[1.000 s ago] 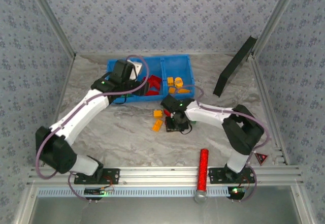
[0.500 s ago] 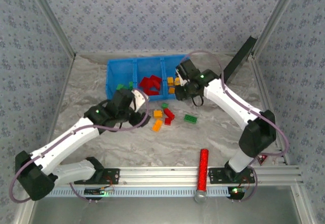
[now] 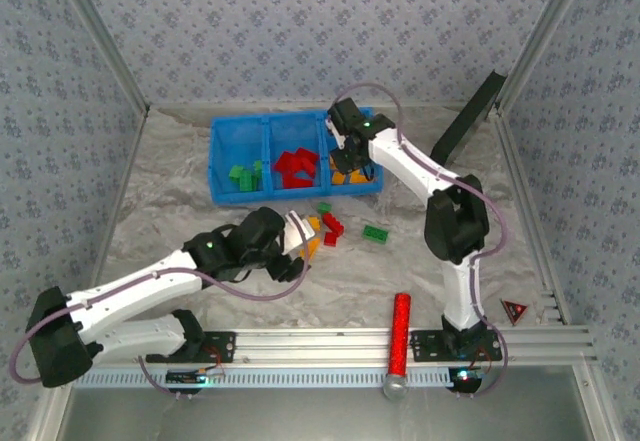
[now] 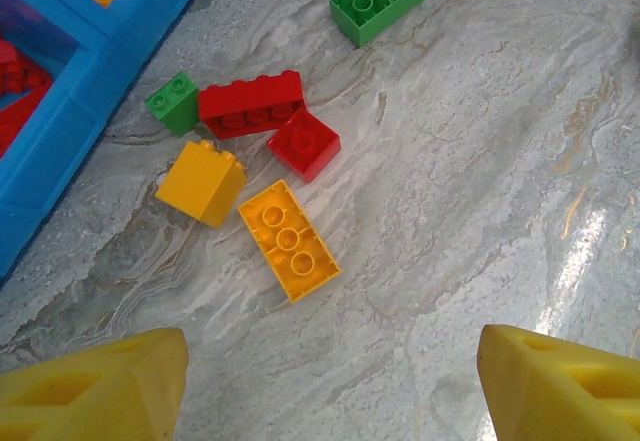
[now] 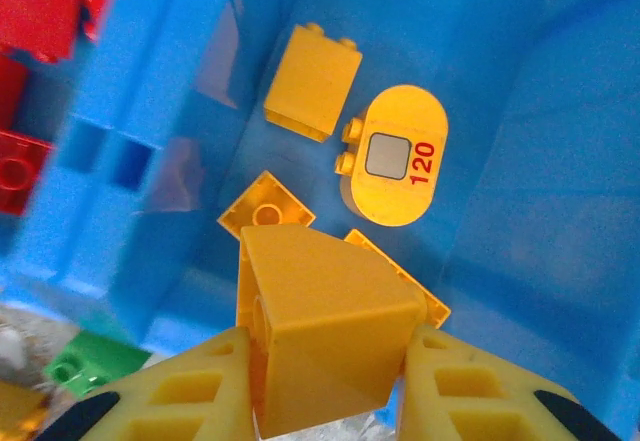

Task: Sort the legos into containers by color
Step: Place the lego in the container.

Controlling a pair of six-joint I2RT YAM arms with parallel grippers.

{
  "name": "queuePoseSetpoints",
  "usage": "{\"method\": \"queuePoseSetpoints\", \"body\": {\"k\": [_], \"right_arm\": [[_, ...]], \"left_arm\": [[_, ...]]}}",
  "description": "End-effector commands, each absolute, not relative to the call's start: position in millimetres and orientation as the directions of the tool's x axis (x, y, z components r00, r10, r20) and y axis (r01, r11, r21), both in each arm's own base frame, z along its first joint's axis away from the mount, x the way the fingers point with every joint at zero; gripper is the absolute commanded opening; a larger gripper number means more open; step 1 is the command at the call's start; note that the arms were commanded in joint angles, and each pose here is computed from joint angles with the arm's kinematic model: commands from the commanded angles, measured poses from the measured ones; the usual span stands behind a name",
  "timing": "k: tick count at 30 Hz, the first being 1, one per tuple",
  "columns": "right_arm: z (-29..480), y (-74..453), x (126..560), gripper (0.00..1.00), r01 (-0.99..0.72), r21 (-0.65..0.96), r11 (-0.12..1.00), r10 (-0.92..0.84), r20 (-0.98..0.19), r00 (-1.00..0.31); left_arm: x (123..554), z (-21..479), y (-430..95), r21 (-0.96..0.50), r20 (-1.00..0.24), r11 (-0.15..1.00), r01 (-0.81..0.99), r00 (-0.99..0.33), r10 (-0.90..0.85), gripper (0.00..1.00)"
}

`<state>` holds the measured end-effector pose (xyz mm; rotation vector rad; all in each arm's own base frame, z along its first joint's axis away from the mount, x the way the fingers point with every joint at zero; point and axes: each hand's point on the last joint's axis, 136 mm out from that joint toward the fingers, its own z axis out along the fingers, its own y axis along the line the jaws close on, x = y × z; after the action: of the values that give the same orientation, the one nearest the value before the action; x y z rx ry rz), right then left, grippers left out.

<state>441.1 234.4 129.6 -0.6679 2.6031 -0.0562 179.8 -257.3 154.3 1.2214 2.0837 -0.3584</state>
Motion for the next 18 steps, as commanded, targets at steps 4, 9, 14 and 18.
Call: {"method": "queuePoseSetpoints", "body": {"k": [4,9,14,18], "right_arm": [[103,228,448,0.33,-0.487,-0.221,0.845,-0.535,-0.350,-0.769],[96,227,448,0.37,-0.497,-0.182,0.848,-0.528,-0.355,-0.771],[96,226,446,0.46,-0.508,-0.183,0.842,-0.539,-0.338,-0.772],[104,223,439,0.51,-0.524,-0.175,0.833,-0.551,-0.338,-0.763]], "left_arm": [[173,164,-297,0.075,-0.704,0.494,0.867,-0.305,0.642,0.76],[166,149,-329,0.146,-0.652,0.398,0.905,-0.215,0.727,0.75],[168,143,-359,0.195,-0.641,0.321,0.927,-0.127,0.757,0.76],[177,125,-381,0.268,-0.606,0.258,0.928,-0.045,0.794,0.76]]}}
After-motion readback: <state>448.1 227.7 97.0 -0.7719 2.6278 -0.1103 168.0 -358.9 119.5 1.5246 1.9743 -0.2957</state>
